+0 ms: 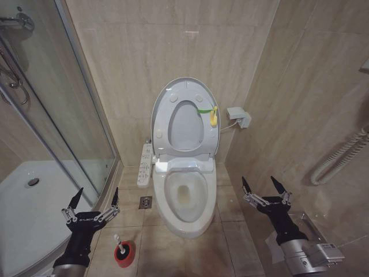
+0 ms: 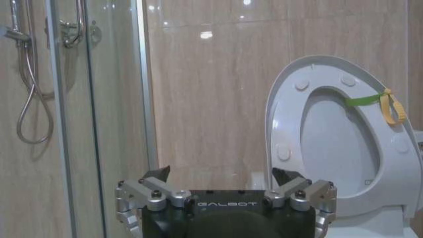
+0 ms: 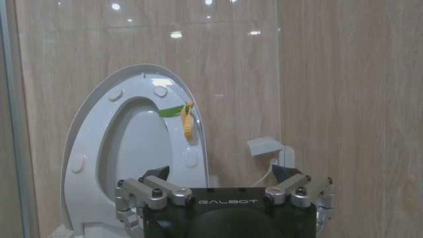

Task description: Open the toilet lid, clean the toilet bowl with a toilet brush, close the toilet lid, and flush.

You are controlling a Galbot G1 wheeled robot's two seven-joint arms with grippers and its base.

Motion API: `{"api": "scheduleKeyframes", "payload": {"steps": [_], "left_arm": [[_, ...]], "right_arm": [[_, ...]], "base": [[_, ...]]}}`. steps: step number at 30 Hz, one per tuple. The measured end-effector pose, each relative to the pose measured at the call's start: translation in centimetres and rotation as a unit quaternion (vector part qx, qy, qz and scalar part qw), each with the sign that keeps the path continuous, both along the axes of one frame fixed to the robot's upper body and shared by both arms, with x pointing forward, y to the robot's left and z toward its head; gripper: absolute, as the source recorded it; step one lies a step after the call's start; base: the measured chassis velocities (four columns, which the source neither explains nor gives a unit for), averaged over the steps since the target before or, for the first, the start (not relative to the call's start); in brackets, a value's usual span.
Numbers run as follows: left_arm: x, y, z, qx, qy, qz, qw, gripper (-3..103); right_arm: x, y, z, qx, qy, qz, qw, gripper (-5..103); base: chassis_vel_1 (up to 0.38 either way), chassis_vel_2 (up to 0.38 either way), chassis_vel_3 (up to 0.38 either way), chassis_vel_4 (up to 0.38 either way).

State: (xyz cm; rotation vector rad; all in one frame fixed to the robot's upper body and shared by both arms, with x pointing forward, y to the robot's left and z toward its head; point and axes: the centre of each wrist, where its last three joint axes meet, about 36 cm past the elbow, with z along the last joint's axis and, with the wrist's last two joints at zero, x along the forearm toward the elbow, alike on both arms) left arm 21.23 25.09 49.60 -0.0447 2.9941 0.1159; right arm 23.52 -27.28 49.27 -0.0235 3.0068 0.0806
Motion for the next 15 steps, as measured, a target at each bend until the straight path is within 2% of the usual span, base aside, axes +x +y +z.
{"api": "scheduleKeyframes", "payload": {"steps": [15], "left_arm": [[0.00, 0.00, 0.00, 0.000, 0.000, 0.000, 1.0000, 100]], "right_arm": [[0.00, 0.00, 0.00, 0.000, 0.000, 0.000, 1.000, 100]], "base": [[0.000, 0.000, 0.000, 0.000]]}}
